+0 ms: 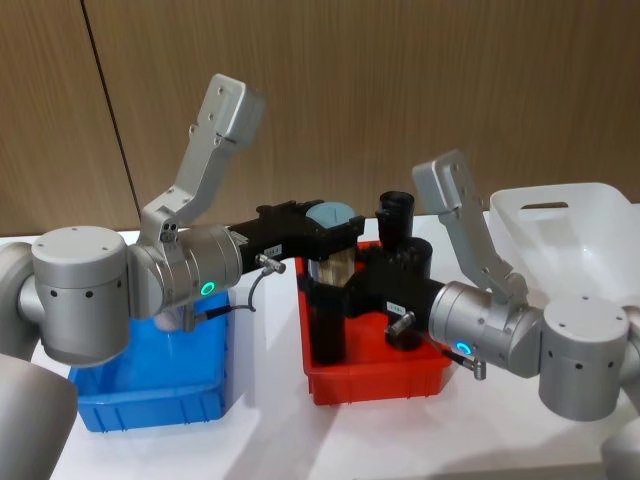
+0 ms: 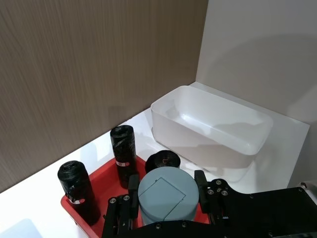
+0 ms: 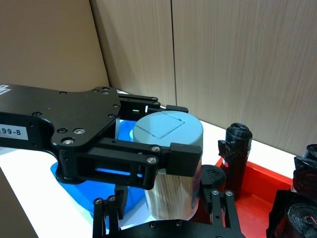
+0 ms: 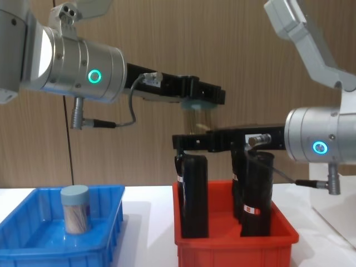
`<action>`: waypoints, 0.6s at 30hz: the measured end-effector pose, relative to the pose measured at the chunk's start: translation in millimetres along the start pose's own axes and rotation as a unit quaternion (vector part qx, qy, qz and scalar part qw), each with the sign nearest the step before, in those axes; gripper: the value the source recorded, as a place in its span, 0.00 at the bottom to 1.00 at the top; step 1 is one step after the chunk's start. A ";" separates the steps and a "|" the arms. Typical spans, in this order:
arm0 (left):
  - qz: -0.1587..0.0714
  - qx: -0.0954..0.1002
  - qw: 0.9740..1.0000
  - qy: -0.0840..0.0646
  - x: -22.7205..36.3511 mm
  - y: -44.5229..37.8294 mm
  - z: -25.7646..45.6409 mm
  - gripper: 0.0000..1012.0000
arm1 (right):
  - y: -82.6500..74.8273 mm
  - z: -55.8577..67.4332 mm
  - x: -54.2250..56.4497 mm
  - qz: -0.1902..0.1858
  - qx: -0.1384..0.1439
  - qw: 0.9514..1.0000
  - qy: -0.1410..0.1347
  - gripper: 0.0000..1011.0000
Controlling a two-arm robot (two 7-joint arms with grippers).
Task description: Pick the cotton swabs from the blue box and place them into the white box.
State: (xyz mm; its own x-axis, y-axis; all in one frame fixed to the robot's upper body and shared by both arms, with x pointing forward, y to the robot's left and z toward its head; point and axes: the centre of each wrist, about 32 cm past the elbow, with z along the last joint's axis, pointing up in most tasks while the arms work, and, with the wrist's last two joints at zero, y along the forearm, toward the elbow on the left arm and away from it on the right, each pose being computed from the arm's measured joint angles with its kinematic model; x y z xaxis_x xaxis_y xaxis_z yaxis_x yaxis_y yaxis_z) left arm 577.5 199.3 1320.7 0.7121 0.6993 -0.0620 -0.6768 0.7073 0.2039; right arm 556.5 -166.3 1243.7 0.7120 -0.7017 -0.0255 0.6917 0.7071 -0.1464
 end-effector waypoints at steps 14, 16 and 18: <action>0.000 0.000 1.000 0.000 0.1 0.1 0.0 0.66 | 5.2 1.0 1.1 -0.007 0.005 1.000 -0.001 0.63; 0.000 0.000 1.000 0.000 0.1 0.1 0.1 0.66 | 5.5 1.0 1.3 -0.007 0.005 1.000 -0.001 0.63; 0.000 0.000 1.000 0.000 -0.1 -0.1 0.0 0.70 | 5.9 1.2 1.6 -0.009 0.006 1.000 -0.001 0.63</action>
State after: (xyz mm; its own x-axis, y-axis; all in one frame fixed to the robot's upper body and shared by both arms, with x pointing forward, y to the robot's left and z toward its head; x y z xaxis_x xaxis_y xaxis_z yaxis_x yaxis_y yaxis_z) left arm 577.5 199.2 1320.7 0.7125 0.6990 -0.0620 -0.6766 0.7077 0.2034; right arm 561.8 -163.0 1244.0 0.6994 -0.7144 -0.0219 0.7061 0.6953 -0.1341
